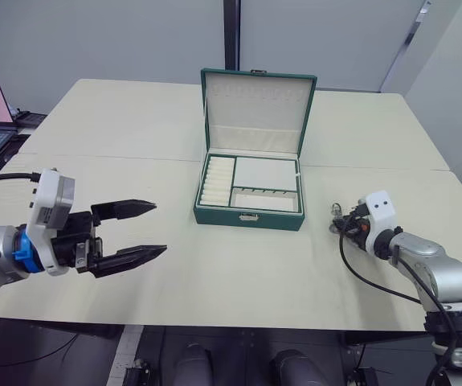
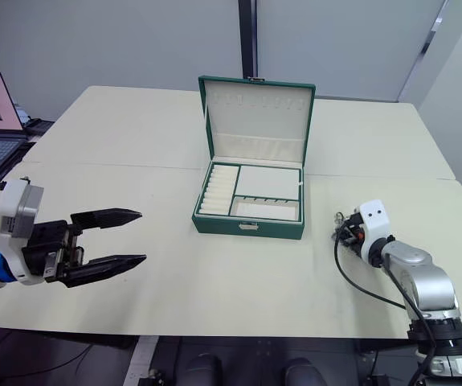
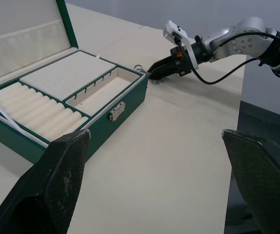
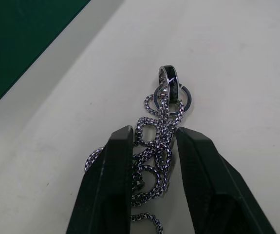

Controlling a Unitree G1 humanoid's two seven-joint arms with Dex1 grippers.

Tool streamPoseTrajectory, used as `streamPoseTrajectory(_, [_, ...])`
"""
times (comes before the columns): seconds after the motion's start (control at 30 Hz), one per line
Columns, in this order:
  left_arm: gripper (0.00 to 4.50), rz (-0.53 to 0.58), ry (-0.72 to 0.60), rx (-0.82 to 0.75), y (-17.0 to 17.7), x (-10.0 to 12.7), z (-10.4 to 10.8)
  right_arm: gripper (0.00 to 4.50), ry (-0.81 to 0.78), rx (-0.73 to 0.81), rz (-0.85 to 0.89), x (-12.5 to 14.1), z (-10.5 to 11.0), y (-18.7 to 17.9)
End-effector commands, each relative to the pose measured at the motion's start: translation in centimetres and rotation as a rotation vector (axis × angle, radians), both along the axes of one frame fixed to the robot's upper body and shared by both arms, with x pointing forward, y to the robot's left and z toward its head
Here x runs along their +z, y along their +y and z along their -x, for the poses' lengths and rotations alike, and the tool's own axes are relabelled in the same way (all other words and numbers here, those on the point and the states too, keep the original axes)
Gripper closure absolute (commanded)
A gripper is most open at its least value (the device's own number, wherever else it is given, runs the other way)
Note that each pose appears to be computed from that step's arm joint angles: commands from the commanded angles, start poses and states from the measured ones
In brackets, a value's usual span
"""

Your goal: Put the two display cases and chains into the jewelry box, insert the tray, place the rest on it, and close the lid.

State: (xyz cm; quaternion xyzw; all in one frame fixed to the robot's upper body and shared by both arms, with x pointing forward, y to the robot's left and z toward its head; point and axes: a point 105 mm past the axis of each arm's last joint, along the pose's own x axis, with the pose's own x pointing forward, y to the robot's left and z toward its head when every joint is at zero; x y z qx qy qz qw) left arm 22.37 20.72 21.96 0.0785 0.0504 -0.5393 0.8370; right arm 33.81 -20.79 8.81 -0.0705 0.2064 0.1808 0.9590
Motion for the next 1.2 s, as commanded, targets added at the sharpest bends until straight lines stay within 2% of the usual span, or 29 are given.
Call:
streamPoseTrajectory(0.03, [0.0,-0.001,-0.061,0.014,0.5,1.0,0.2,3.84,0.097,0.005,-0.011,-2.3,1.0,0.3])
streamPoseTrajectory(0.13, [0.0,-0.001,-0.063,0.016,0.5,1.0,0.2,4.29,0.098,0.008,-0.012,-2.4,1.1,0.4])
streamPoseTrajectory(0.23, [0.0,-0.001,-0.064,0.017,0.5,0.9,0.3,4.48,0.098,0.013,-0.013,-2.4,1.2,0.6])
streamPoseTrajectory(0.43, [0.0,-0.001,-0.065,0.019,0.4,0.9,0.4,4.48,0.087,0.013,-0.018,-2.3,1.2,0.7])
streamPoseTrajectory(0.7, [0.0,-0.001,-0.069,0.018,0.2,0.9,0.3,4.48,0.013,-0.003,-0.028,-0.3,0.7,0.4])
streamPoseTrajectory(1.2, [0.0,0.003,-0.073,0.001,-0.5,1.0,-0.5,4.48,-0.12,0.067,-0.003,6.0,1.3,0.6])
